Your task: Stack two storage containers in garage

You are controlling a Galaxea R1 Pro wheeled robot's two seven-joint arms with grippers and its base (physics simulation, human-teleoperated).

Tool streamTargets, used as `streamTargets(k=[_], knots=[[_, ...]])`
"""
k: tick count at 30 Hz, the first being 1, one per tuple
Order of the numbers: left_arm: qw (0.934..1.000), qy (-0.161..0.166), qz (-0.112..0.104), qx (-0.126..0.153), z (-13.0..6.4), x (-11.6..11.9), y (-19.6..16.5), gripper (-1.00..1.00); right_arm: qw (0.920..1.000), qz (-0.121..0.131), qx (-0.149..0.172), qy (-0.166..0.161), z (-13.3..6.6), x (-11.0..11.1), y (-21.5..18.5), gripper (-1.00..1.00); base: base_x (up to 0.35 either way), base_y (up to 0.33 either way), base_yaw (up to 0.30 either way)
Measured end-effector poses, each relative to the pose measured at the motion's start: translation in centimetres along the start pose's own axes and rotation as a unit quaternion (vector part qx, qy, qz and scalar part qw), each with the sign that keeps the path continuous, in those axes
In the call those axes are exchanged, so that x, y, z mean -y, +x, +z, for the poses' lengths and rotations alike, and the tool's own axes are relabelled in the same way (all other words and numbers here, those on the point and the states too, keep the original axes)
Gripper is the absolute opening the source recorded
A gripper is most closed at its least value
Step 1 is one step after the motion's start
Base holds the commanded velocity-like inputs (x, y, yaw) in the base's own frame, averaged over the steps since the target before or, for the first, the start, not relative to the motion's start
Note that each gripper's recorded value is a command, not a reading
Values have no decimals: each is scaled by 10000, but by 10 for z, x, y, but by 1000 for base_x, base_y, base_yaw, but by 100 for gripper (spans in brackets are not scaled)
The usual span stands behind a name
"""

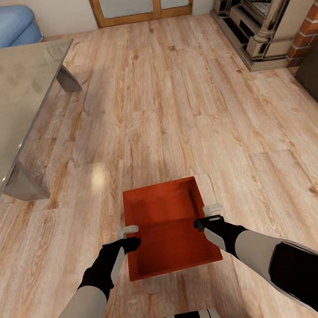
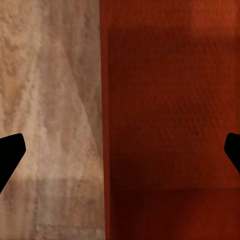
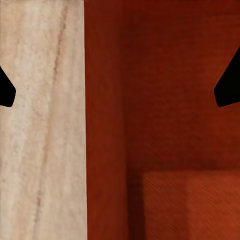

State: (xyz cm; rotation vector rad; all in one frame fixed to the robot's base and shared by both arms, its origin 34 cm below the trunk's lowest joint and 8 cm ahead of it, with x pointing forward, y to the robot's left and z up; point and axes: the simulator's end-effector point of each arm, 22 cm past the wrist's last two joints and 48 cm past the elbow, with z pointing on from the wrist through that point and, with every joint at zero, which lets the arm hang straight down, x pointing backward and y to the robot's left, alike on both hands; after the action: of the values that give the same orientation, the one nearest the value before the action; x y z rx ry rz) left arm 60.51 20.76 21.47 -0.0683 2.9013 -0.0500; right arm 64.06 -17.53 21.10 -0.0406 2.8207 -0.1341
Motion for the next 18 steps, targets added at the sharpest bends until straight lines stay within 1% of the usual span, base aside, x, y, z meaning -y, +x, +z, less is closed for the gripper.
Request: streamTargets(k=[18], knots=[[10000, -19, -1, -7, 0, -3, 1, 100, 10000, 8, -3, 18, 1, 3, 0, 100, 0, 0, 0]])
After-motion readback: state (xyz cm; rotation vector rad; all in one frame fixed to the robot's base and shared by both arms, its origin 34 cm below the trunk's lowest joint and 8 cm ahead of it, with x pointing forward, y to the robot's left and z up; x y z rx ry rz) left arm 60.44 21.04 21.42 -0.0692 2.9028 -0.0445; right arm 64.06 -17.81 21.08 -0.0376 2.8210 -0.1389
